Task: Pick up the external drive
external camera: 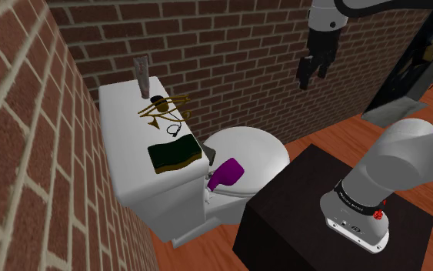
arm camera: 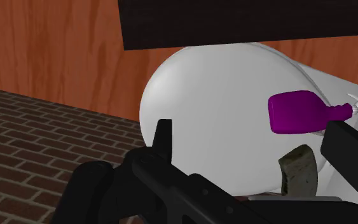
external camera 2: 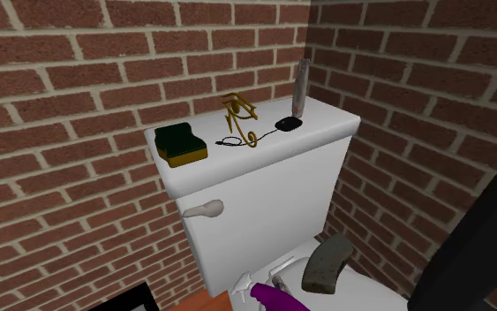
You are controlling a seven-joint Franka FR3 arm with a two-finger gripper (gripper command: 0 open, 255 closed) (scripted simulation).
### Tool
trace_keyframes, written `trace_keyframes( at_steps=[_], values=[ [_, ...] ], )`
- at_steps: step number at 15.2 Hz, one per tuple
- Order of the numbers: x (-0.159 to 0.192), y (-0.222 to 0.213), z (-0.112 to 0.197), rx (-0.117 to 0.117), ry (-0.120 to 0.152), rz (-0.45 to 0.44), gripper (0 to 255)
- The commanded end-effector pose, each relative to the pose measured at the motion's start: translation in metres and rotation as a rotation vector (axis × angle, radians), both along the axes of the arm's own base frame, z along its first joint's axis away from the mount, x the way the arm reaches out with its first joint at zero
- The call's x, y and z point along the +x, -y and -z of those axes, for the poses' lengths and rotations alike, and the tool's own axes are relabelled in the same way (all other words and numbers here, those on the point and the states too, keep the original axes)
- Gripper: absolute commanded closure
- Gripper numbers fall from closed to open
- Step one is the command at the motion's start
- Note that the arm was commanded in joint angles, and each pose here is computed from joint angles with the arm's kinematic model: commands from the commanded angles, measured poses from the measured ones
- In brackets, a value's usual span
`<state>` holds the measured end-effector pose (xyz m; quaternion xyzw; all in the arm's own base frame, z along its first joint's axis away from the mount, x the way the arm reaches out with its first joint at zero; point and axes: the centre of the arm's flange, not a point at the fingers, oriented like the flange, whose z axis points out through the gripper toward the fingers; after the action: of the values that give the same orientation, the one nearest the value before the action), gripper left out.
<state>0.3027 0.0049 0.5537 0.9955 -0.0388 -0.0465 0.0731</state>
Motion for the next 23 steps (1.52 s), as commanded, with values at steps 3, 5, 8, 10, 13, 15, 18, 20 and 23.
trace_keyframes(
  at_steps=[3, 5, 8, 10, 13, 15, 18, 20, 23],
  values=[
    [0.011, -0.021, 0.005, 0.014, 0.002, 0.007, 0],
    [0.023, -0.042, 0.01, 0.027, 0.004, 0.013, 0],
    [0.041, -0.073, 0.017, 0.047, 0.007, 0.023, 0],
    [0.052, -0.094, 0.021, 0.061, 0.01, 0.03, 0],
    [0.071, -0.125, 0.027, 0.081, 0.013, 0.04, 0],
    [0.083, -0.146, 0.03, 0.095, 0.015, 0.046, 0],
    [0.102, -0.177, 0.035, 0.115, 0.018, 0.056, 0],
    [0.114, -0.198, 0.038, 0.129, 0.02, 0.063, 0],
    [0.133, -0.229, 0.041, 0.149, 0.023, 0.073, 0]
  ],
)
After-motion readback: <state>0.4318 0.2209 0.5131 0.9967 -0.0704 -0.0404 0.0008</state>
